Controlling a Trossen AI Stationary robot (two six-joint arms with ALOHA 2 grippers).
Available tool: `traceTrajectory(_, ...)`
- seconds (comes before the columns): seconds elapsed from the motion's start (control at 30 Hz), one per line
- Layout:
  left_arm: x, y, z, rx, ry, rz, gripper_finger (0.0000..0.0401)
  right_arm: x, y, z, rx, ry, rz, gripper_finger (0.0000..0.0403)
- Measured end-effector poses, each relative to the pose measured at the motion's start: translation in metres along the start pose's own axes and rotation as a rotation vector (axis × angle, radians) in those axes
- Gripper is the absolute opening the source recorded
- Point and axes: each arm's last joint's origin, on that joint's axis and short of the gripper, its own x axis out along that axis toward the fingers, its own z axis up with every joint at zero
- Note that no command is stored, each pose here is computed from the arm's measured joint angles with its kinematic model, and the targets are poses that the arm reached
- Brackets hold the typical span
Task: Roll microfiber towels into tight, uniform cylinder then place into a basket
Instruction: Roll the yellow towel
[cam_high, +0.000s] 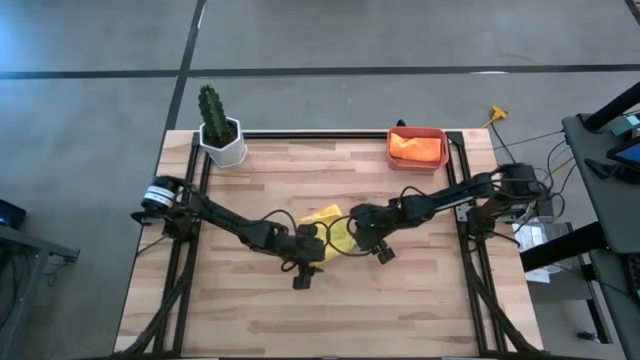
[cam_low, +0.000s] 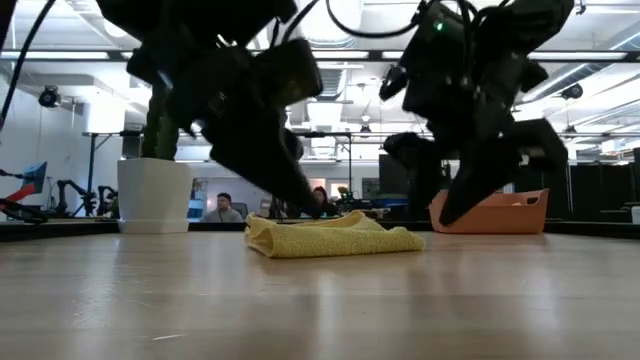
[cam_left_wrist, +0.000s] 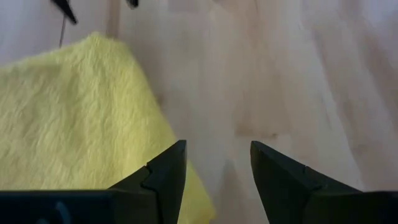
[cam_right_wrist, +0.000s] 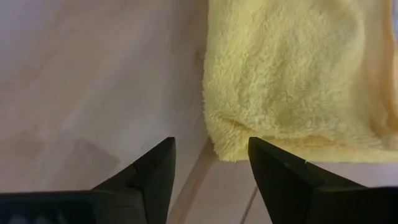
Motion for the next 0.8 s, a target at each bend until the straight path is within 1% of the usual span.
traceTrajectory(0.07,0.002,0.001,-0.003,-0.001,0.019,0.019,0.0162,0.005,-0.001,-0.001,-0.002,0.006,-0.01,0.0198)
traceTrajectory(0.17,0.0,0.001,0.0,-0.003,0.0,0.043,0.0162,0.007,-0.002,0.0,-0.015,0.011,-0.047,0.0198)
traceTrajectory(0.33,0.001,0.001,-0.004,-0.001,0.016,0.04,0.0162,0.004,-0.004,0.007,-0.097,-0.047,-0.08,0.0198)
traceTrajectory(0.47,0.005,0.001,-0.009,0.0,0.036,0.034,0.0162,0.01,-0.004,0.006,-0.13,-0.045,-0.079,0.0198)
traceTrajectory(0.63,0.012,0.002,-0.014,-0.022,0.057,0.042,0.0162,0.027,-0.003,-0.003,-0.101,0.007,-0.039,0.0198)
traceTrajectory(0.73,0.017,0.003,-0.019,-0.029,0.079,0.051,0.0162,0.033,-0.003,-0.004,-0.067,0.002,-0.034,0.0197)
traceTrajectory(0.8,0.02,0.003,-0.02,-0.054,0.08,0.055,0.0162,0.036,-0.004,-0.003,-0.039,-0.013,-0.04,0.0195)
